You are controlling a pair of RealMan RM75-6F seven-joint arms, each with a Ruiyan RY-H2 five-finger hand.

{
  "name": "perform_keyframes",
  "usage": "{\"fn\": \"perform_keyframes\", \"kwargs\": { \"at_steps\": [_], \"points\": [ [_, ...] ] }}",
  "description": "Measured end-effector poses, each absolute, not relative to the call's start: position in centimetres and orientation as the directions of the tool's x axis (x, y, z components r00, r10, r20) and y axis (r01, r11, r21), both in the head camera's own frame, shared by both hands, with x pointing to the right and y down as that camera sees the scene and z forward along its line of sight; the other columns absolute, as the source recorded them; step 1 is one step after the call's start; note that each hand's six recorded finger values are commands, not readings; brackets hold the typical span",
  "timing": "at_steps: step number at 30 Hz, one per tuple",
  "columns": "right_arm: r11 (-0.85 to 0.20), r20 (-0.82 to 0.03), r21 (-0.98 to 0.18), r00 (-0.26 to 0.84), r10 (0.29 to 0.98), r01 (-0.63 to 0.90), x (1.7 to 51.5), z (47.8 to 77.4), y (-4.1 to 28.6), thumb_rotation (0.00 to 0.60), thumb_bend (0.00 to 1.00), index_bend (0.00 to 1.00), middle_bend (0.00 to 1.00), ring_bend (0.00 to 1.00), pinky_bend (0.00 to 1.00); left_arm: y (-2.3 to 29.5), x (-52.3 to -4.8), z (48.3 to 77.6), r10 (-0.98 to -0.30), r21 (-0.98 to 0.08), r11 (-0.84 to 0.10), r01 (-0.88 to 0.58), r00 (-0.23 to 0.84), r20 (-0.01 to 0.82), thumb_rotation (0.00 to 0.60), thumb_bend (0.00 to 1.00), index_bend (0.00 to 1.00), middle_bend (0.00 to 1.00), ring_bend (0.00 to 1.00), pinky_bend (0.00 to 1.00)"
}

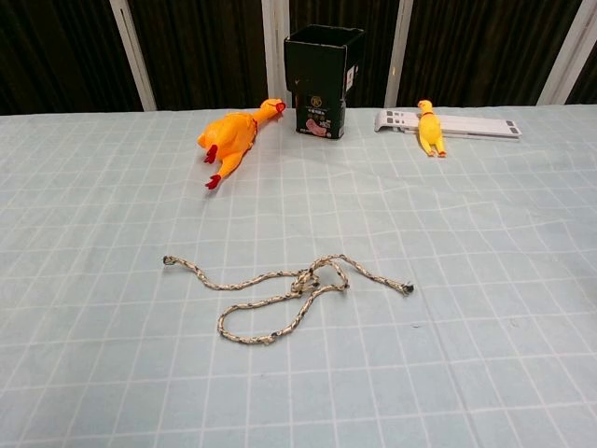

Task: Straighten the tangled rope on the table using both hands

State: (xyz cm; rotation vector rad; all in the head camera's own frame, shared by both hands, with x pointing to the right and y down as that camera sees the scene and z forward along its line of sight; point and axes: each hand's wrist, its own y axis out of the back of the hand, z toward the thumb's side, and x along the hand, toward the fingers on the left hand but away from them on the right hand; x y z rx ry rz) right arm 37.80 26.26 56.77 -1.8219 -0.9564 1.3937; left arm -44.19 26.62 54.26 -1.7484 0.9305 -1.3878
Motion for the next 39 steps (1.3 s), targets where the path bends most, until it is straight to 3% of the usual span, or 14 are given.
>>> {"fn": "perform_keyframes", "kwargs": {
  "at_steps": [24, 32, 39],
  "points": [
    [-0.530, -0.498, -0.822, 0.189, 0.846, 0.209, 37.0, 56.5, 26.4, 0.600, 0.36, 0.00, 0.00, 0.00, 0.00, 26.6, -44.4, 53.8, -0.871, -0.865, -0.485, -0.132, 0.161, 0.464, 0.600, 0.07, 0.09, 0.00, 0.00, 0.00],
    [-0.532, -0.471, -0.802, 0.259, 0.843, 0.272, 34.5, 56.4, 24.8, 0.600, 0.36, 0.00, 0.00, 0.00, 0.00, 26.6, -44.5, 53.6, -0.873, -0.865, -0.482, -0.140, 0.160, 0.460, 0.600, 0.07, 0.09, 0.00, 0.00, 0.00],
    [-0.578, -0.487, -0.749, 0.322, 0.812, 0.325, 29.9, 57.5, 22.8, 0.600, 0.36, 0.13, 0.00, 0.00, 0.00, 26.6, -44.4, 53.7, -0.874, -0.868, -0.479, -0.131, 0.161, 0.458, 0.600, 0.07, 0.09, 0.00, 0.00, 0.00]
  ]
}}
